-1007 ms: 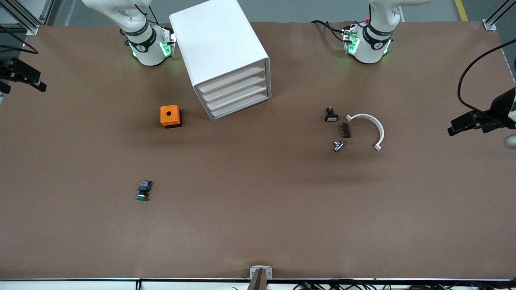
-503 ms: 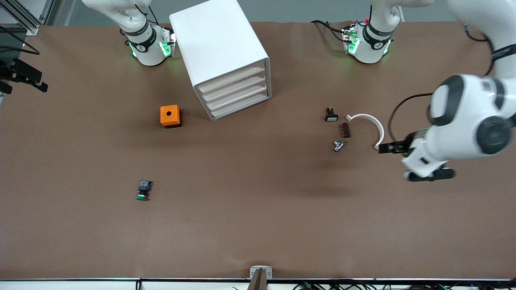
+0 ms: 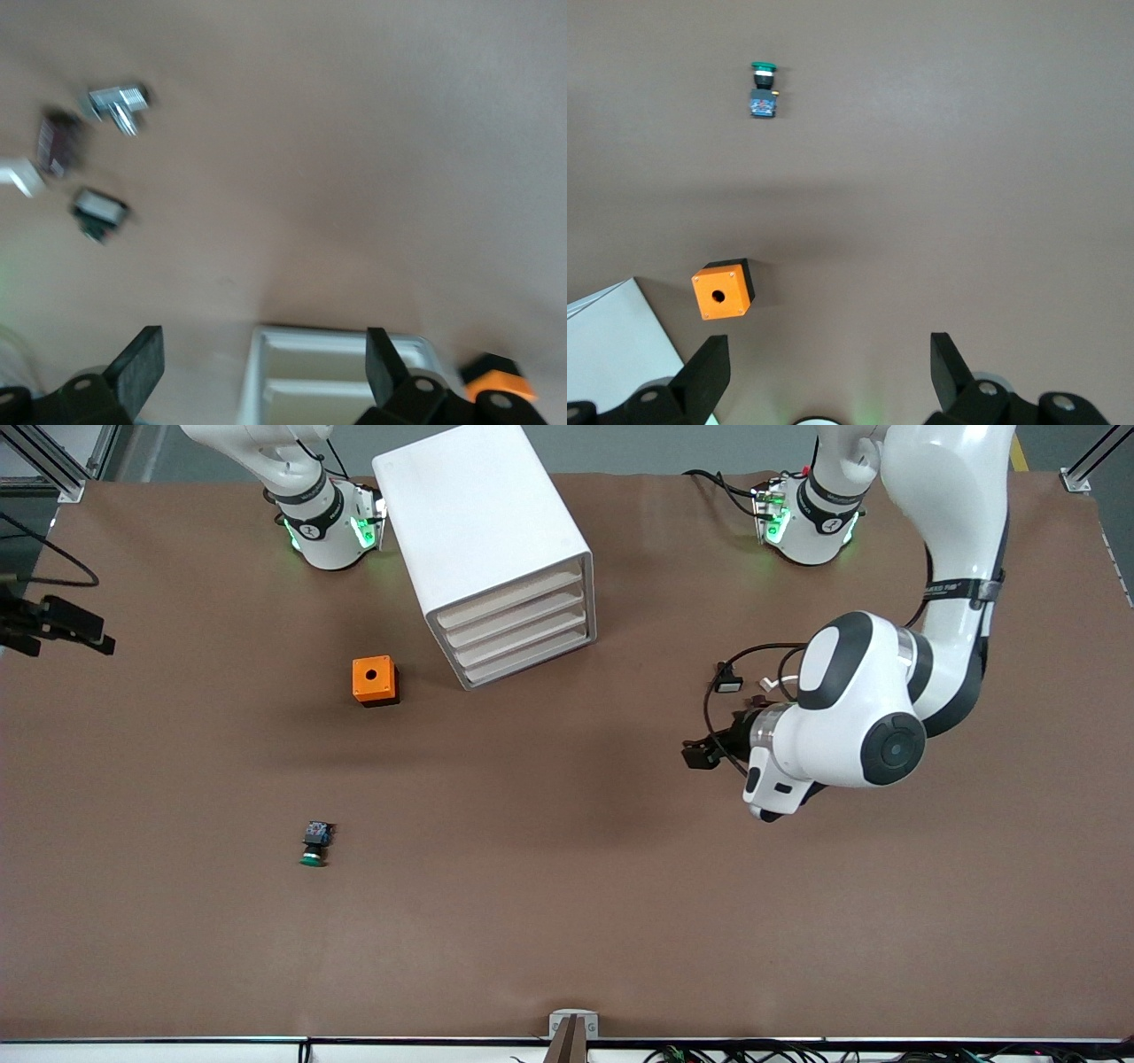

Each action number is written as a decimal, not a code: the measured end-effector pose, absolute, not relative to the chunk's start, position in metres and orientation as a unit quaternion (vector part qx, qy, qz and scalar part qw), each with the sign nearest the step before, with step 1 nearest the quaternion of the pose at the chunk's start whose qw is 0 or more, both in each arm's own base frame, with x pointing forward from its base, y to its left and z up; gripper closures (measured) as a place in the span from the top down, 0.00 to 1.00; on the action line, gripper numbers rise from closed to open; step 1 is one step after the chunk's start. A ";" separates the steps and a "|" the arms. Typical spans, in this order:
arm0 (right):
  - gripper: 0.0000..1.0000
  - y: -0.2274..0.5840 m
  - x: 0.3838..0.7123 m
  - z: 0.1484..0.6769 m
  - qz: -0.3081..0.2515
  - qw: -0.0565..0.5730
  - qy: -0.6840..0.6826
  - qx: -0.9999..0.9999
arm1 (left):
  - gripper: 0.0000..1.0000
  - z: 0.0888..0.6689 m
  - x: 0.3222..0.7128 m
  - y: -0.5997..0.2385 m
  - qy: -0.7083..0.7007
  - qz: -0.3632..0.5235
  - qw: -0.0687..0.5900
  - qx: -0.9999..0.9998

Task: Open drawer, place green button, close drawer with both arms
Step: 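Reach the left gripper toward the white cabinet's drawer handle, then grasp the drawer handle with the left gripper while the right gripper reaches the button, then pull the drawer open with the left gripper while the right gripper grasps the button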

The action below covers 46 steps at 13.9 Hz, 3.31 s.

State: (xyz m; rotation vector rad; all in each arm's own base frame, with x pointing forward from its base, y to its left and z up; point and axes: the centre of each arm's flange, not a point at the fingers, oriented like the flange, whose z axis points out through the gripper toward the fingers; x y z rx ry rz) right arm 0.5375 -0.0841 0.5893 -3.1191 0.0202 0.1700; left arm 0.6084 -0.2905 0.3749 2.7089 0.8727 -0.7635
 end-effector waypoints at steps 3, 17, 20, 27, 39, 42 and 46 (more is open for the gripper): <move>1.00 -0.094 0.553 0.560 0.077 0.007 0.015 -0.997 | 1.00 0.349 0.604 -0.316 0.391 -0.333 0.111 0.851; 1.00 -0.014 0.637 0.394 0.022 -0.005 0.033 -0.999 | 1.00 0.178 0.512 -0.414 0.625 -0.559 -0.214 0.501; 1.00 -0.010 0.641 0.346 -0.003 0.007 0.055 -0.998 | 1.00 0.153 0.501 -0.414 0.623 -0.580 -0.255 0.460; 1.00 0.023 0.648 0.241 -0.028 0.010 0.101 -0.994 | 0.79 0.127 0.477 -0.427 0.613 -0.596 -0.310 0.416; 1.00 0.052 0.645 0.181 -0.034 0.012 0.098 -0.995 | 0.52 0.096 0.420 -0.475 0.587 -0.601 -0.351 0.413; 0.99 0.052 0.647 0.175 -0.033 0.011 0.097 -0.995 | 0.45 0.095 0.409 -0.485 0.584 -0.597 -0.357 0.418; 0.89 0.053 0.649 0.175 -0.034 0.011 0.097 -0.995 | 0.32 0.094 0.395 -0.497 0.580 -0.591 -0.365 0.425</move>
